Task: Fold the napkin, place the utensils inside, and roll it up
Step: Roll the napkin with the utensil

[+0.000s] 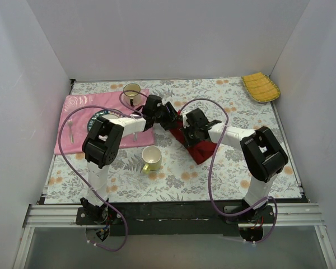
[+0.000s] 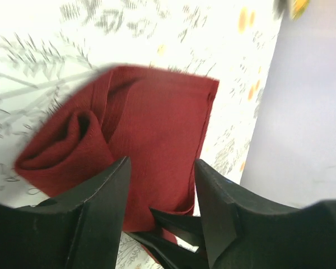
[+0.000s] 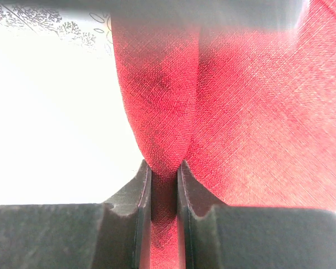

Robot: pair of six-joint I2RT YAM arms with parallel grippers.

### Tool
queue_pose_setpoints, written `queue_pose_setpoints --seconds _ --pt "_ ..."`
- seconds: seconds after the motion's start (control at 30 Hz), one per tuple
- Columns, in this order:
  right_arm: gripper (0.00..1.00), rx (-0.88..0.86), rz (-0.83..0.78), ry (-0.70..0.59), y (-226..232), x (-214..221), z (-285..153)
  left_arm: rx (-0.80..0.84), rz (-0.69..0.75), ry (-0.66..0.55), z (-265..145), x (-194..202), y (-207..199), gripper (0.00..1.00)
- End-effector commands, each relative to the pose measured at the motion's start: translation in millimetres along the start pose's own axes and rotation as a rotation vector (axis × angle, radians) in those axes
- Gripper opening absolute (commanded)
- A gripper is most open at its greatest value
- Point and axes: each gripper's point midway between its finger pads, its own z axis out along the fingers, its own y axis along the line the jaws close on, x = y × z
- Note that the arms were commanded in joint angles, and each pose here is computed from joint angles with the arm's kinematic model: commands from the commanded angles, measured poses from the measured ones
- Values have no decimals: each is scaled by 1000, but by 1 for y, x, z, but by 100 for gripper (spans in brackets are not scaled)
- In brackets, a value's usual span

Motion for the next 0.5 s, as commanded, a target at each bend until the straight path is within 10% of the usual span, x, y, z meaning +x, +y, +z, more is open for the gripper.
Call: queue_pose_setpoints --seconds 0.0,0.47 --pt "2 -246 109 44 15 22 3 57 59 -106 -42 -40 -50 50" --pt "2 -708 459 27 5 29 -2 103 4 76 -7 39 -40 49"
